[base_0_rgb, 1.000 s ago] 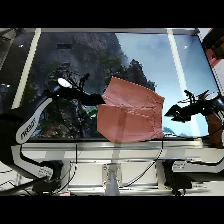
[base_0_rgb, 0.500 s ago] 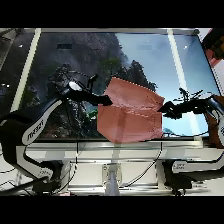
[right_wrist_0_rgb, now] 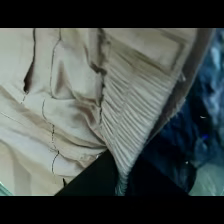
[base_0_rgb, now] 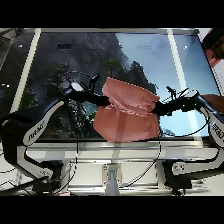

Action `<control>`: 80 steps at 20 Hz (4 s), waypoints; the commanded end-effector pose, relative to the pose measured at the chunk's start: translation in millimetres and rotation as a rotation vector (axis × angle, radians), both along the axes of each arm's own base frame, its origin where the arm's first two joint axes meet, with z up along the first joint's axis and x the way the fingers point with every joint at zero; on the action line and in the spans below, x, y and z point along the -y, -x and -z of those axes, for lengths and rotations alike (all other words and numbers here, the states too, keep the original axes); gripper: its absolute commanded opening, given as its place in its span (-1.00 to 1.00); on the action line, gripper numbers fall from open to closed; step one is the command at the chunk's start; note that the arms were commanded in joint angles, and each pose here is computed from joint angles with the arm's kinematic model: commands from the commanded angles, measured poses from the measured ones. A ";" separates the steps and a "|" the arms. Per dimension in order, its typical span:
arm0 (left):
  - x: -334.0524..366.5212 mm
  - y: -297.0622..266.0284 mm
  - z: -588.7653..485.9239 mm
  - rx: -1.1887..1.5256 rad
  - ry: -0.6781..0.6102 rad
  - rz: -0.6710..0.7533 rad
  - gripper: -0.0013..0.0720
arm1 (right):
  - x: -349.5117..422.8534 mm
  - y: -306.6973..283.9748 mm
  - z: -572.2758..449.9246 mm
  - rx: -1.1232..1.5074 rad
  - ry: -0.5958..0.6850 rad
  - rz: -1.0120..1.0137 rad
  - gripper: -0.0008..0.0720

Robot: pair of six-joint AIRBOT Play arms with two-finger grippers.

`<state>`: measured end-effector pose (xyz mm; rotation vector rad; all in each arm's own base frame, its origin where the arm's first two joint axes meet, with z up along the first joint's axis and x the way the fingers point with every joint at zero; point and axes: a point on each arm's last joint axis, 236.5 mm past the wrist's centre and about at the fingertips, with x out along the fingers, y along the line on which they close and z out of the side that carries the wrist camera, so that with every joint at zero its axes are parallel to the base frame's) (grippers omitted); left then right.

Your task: Fold the clothes and pants, and hang the long-sleeved shirts on hangers.

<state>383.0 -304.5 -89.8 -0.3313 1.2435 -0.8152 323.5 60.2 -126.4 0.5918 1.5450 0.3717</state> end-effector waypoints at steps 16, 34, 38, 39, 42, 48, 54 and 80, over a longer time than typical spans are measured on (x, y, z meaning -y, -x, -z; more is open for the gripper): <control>-46.5 -140.2 -106.7 0.442 0.013 -0.327 -0.93 | -37.6 -197.2 -120.1 0.669 0.066 0.186 -0.91; -73.9 -121.7 -88.9 0.294 0.029 -0.263 0.93 | 9.1 -183.1 -104.5 0.595 0.125 0.184 0.24; -104.6 -95.7 -89.3 0.158 0.070 -0.198 0.92 | 46.1 -127.8 -87.6 0.372 0.026 0.147 0.24; -106.8 -87.4 -88.7 0.128 0.079 -0.174 0.92 | 46.8 -112.1 -80.8 0.309 -0.002 0.120 0.24; -101.4 -66.2 -89.2 0.064 0.101 -0.105 0.92 | 40.0 -86.1 -60.4 0.186 -0.053 0.062 0.24; -87.3 -56.7 -85.5 0.049 0.100 -0.064 0.92 | 14.9 -65.0 -21.0 0.020 -0.109 0.026 0.24; -87.3 -56.6 -78.5 0.034 0.098 -0.064 0.92 | 5.1 -76.8 -6.6 0.032 -0.119 0.056 0.24; -75.2 -23.1 6.9 0.022 -0.066 0.192 0.92 | 12.3 -102.9 -5.1 0.108 -0.095 0.142 -0.91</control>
